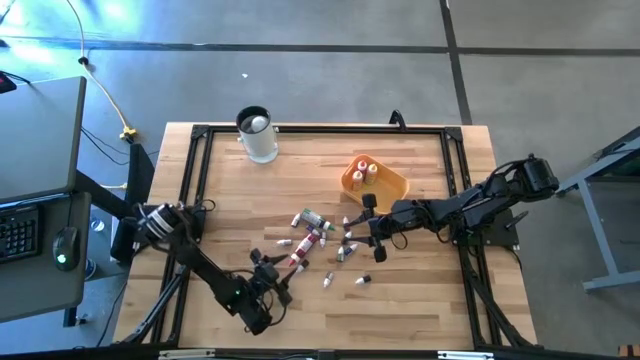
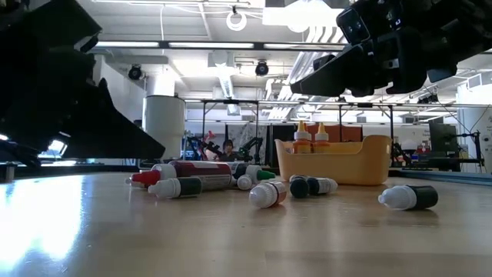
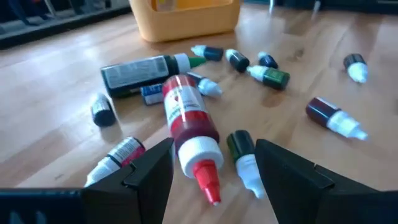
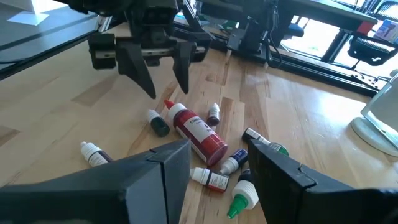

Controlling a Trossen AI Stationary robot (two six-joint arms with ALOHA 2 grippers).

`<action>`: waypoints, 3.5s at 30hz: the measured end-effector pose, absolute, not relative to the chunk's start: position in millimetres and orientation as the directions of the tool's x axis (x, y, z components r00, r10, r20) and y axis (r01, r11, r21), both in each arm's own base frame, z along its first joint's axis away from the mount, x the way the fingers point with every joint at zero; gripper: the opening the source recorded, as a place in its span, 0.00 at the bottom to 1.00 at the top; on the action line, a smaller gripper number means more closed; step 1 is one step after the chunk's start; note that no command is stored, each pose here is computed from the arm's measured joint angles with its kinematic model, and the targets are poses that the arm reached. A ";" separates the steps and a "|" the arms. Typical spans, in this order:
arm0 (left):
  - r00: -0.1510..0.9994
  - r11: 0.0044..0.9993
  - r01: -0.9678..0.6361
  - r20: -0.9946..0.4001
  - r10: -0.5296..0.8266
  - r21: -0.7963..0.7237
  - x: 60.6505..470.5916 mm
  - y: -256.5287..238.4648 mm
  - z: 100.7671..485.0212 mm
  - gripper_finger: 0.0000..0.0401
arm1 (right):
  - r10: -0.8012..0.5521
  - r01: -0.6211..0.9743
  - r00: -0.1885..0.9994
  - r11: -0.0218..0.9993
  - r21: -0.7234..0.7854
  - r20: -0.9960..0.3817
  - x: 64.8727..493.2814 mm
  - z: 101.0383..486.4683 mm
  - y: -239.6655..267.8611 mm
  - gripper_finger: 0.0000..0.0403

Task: Pick & Place food coloring
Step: Put the large red food coloring bottle into the yellow bin

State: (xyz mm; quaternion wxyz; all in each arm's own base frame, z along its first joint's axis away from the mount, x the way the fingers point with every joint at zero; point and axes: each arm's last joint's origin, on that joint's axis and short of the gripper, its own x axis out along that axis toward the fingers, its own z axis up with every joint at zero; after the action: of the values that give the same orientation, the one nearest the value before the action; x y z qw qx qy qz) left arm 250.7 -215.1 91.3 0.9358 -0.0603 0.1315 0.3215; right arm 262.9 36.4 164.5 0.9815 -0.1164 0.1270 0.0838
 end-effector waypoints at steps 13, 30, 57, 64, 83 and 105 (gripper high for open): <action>0.721 0.742 -0.670 -0.270 0.638 -0.034 255.1 -204.5 70.5 0.56 | 0.136 -0.195 0.954 0.959 -0.207 -0.269 262.9 164.5 36.5 0.38; 0.700 0.726 -0.686 -0.316 0.641 -0.047 263.1 -196.1 69.4 0.54 | 0.135 -0.194 0.954 0.959 -0.207 -0.268 262.9 164.5 36.5 0.38; 0.699 0.764 -0.629 -0.326 0.636 0.144 304.4 -213.8 153.5 0.26 | 0.135 -0.194 0.954 0.959 -0.207 -0.269 262.9 164.5 36.4 0.38; 0.566 0.757 -0.604 -0.535 0.627 0.249 336.6 -186.6 234.0 0.26 | 0.135 -0.194 0.954 0.959 -0.207 -0.269 262.9 164.5 36.4 0.38; 0.311 0.847 -0.399 -0.817 0.485 0.351 382.2 -57.5 302.2 0.26 | 0.147 -0.157 0.914 0.988 0.005 -0.379 228.3 193.4 34.0 0.38; 0.498 0.950 -0.268 -0.821 0.278 0.160 423.5 41.3 295.8 0.26 | 0.157 -0.173 0.916 0.985 -0.011 -0.369 160.9 232.3 29.8 0.38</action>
State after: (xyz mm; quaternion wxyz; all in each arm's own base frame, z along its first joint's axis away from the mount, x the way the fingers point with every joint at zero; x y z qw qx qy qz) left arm 423.5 41.3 295.8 0.8655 0.0056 0.4754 0.1578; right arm 160.9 29.8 232.3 0.9786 -0.0219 0.1867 0.0842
